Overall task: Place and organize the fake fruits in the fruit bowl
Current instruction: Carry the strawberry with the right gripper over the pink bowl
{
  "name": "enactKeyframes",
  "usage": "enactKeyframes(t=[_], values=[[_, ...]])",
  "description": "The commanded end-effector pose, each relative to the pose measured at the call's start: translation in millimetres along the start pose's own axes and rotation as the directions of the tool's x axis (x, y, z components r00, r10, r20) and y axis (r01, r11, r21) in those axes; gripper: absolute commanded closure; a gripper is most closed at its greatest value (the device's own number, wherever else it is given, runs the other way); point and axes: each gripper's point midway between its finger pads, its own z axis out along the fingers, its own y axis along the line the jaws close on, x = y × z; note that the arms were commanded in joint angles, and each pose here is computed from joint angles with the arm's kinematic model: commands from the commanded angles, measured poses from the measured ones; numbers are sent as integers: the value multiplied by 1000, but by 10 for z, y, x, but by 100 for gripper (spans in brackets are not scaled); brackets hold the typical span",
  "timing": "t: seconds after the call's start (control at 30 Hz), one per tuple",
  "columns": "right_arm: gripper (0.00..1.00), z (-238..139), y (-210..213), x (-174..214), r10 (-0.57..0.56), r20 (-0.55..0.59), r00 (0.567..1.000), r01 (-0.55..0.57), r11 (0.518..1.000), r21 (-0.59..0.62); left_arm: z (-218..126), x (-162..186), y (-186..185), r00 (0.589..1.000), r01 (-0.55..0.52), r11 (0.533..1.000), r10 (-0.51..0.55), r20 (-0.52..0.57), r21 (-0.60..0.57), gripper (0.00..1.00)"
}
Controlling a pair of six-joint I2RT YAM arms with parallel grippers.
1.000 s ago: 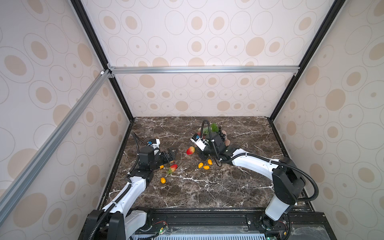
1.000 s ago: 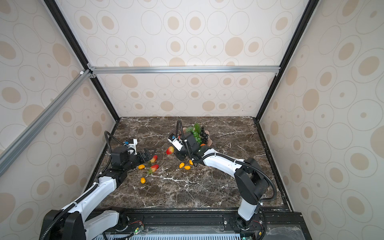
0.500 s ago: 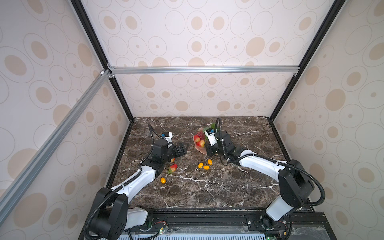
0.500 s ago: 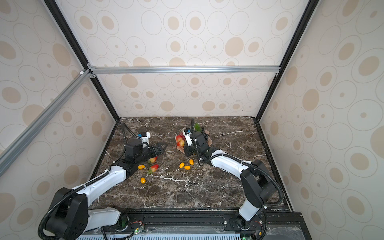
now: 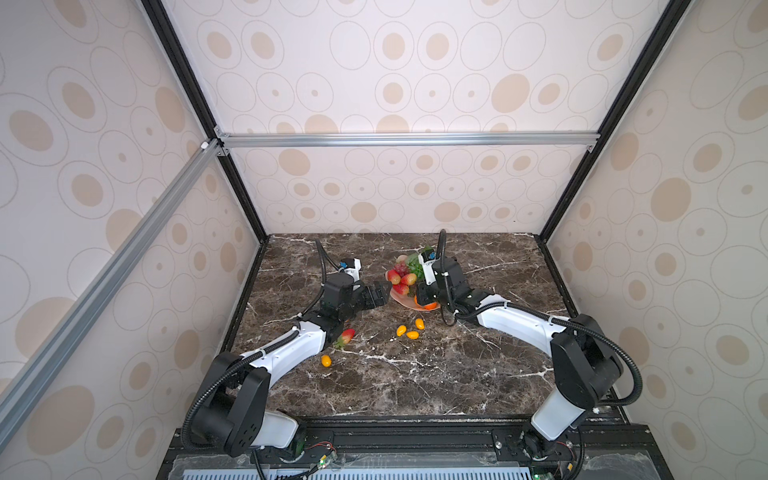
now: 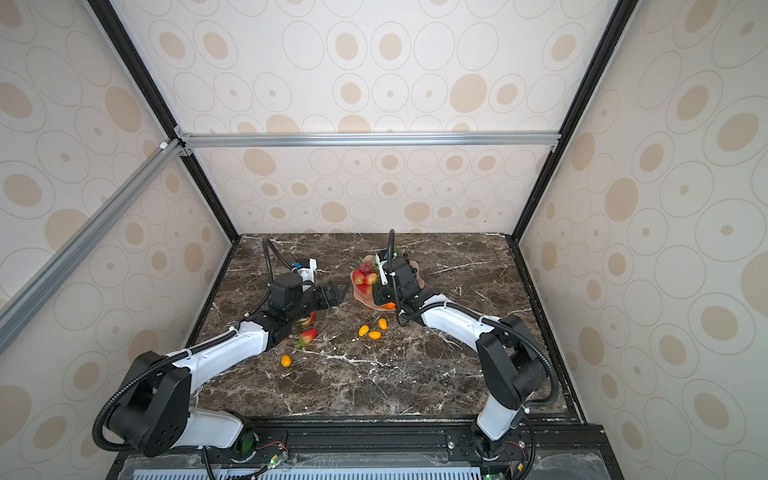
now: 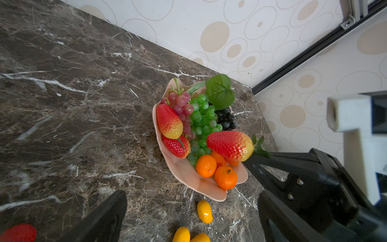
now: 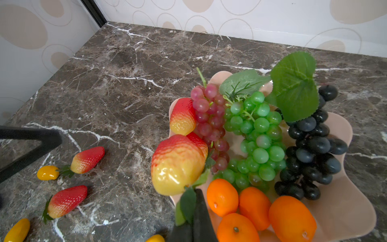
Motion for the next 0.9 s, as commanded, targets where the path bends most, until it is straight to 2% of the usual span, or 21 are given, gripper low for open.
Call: enactKeyframes(t=[0.0, 0.23, 0.43, 0.7, 0.87], values=[[100, 95, -118, -9, 42, -18, 999, -41, 999, 21, -15, -212, -178, 997, -35, 999, 33, 64, 30, 2], [100, 232, -214, 52, 53, -74, 996, -54, 999, -7, -47, -179, -156, 998, -32, 999, 30, 62, 27, 2], [100, 304, -279, 30, 58, -78, 995, -59, 998, -9, -28, -161, -171, 998, -32, 999, 30, 53, 36, 2], [100, 328, -136, 95, -2, -124, 992, -13, 993, -120, -13, -161, -171, 998, -40, 999, 39, 43, 33, 2], [100, 248, 40, 211, -70, -172, 983, 28, 971, -237, -9, -149, -174, 999, -34, 999, 32, 41, 36, 2]])
